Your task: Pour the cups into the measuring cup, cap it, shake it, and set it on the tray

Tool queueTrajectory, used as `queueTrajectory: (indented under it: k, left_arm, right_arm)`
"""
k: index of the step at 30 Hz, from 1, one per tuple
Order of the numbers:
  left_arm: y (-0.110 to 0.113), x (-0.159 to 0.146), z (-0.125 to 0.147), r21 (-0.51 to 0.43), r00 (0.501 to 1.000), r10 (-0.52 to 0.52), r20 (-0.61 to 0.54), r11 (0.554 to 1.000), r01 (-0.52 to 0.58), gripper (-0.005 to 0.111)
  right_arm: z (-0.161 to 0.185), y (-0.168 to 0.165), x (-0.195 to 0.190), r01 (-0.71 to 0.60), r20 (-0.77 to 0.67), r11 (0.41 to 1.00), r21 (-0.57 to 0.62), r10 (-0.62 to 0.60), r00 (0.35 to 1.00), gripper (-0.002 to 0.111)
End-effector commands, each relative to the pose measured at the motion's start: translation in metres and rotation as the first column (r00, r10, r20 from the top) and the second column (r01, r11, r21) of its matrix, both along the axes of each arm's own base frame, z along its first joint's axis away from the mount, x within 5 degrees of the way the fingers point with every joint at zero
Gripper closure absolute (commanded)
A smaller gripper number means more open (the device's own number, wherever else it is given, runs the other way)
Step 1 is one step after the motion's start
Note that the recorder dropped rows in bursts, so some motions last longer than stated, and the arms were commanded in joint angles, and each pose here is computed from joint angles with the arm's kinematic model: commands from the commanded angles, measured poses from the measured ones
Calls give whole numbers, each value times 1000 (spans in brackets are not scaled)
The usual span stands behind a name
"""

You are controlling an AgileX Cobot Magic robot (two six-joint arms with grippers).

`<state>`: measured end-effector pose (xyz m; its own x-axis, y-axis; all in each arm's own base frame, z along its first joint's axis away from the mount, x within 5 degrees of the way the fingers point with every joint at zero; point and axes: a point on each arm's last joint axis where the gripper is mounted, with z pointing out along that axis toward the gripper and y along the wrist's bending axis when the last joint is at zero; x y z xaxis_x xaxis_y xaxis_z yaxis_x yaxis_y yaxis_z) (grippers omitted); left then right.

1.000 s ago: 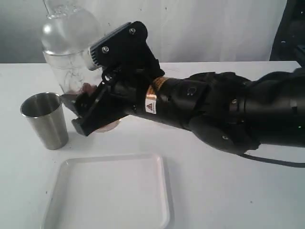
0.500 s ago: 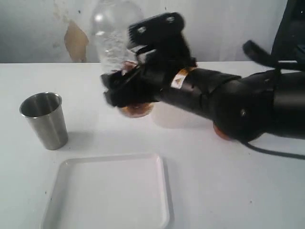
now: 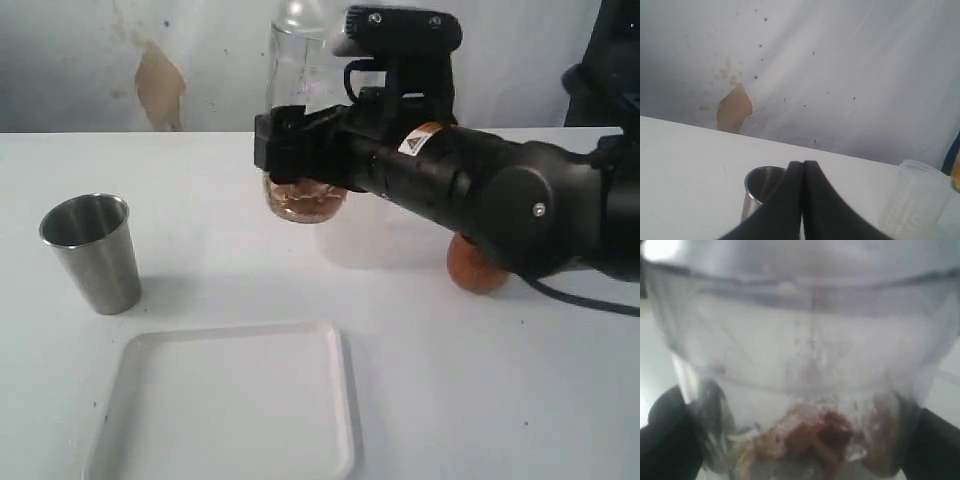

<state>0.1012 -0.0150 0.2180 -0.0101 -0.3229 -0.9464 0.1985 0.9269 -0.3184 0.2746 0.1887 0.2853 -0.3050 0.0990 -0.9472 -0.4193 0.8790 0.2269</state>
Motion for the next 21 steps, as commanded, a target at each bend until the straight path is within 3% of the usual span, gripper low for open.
queueTrajectory:
  k: [1, 2, 3, 5, 7, 8, 11, 13, 17, 21]
  left_arm:
    - [-1, -1, -1, -3, 1000, -4, 1, 1000, 4, 107]
    - [-1, -1, -1, -3, 1000, -5, 2, 1000, 5, 107]
    - [-1, -1, -1, -3, 1000, -5, 2, 1000, 5, 107]
    - [-1, -1, -1, -3, 1000, -5, 2, 1000, 5, 107]
    - [-1, -1, -1, -3, 1000, -4, 0, 1000, 4, 107]
    - [0, -1, -2, -1, 1000, -4, -2, 1000, 4, 107]
    - [0, -1, -2, 1, 1000, -3, -3, 1000, 3, 107]
    - [-1, -1, -2, 6, 1000, -4, -6, 1000, 4, 107]
    - [-1, -1, -3, 12, 1000, -5, -9, 1000, 6, 107]
    - [-1, -1, -3, 23, 1000, -10, -11, 1000, 11, 107]
  right_arm:
    - [11, 34, -29, -271, 240, 868, -415, 392, 888, 108]
    - [11, 33, -31, -279, 241, 836, -472, 427, 872, 108]
    - [13, 30, -28, -264, 234, 863, -431, 390, 891, 108]
    - [20, 13, -16, -146, 192, 972, -185, 181, 965, 108]
    - [21, 2, -9, -22, 101, 1000, 18, 20, 995, 108]
    - [21, 2, -9, -21, 115, 1000, 7, 20, 993, 108]
    - [23, 10, -15, -120, 223, 965, -231, 173, 959, 108]
    - [26, 6, -16, -114, 247, 947, -302, 193, 950, 108]
    - [44, -8, -8, -71, 235, 949, -307, 148, 961, 108]
    - [62, -14, 6, -124, 146, 926, -357, 186, 972, 108]
